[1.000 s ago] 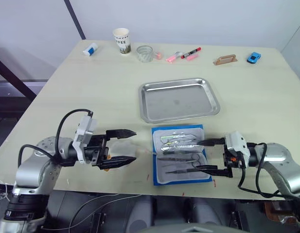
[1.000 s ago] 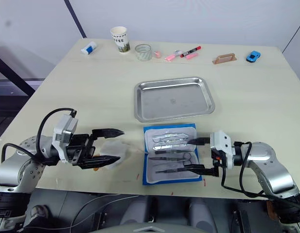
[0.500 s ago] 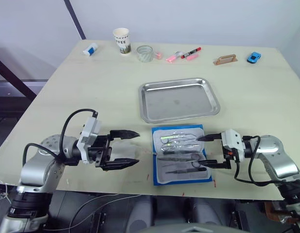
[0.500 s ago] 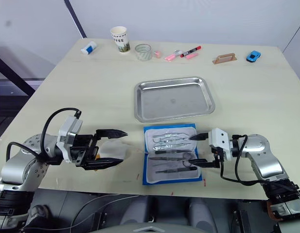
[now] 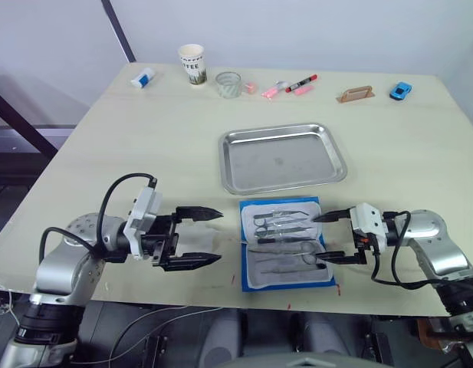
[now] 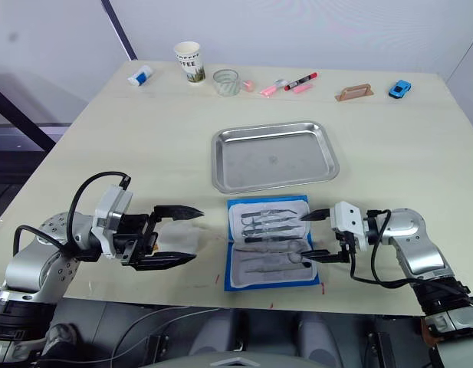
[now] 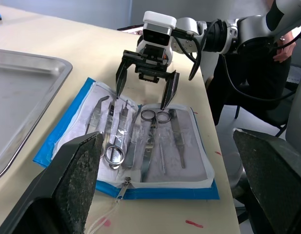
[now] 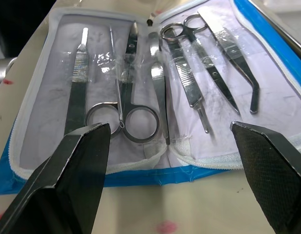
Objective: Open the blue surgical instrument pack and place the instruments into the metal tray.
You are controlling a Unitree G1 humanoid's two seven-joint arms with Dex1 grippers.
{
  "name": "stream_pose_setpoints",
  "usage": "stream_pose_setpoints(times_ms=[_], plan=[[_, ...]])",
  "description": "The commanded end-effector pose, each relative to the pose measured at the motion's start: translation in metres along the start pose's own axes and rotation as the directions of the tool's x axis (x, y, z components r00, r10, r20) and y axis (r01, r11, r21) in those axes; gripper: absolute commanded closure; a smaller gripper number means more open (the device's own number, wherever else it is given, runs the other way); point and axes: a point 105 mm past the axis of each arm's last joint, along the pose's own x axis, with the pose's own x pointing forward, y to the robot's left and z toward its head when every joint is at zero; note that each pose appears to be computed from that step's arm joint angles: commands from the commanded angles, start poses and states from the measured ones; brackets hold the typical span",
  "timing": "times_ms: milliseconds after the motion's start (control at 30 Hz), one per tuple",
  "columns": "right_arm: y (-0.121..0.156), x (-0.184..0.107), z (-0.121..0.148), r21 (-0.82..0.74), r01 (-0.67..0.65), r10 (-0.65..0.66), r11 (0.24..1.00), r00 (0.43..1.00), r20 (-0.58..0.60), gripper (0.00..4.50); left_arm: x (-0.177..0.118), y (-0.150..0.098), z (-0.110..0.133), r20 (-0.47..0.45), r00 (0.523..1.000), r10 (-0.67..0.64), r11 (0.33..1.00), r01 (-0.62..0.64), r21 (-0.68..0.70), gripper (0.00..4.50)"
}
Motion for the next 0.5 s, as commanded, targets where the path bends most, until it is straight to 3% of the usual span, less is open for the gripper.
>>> stream_pose_setpoints(times_ms=[33,500], plan=[[-0.004,-0.001,0.003,-0.034,-0.003,0.003,0.999,1.000,-0.001,0.19,-0.001,-0.003,0.003,-0.007,1.000,-0.014,0.999,0.014,0.040,0.00],[0.009,0.008,-0.030,0.049,-0.019,0.023,0.999,0.998,-0.067,0.19,-0.002,-0.003,-0.003,0.007,1.000,-0.005,0.999,0.005,0.051,0.00]])
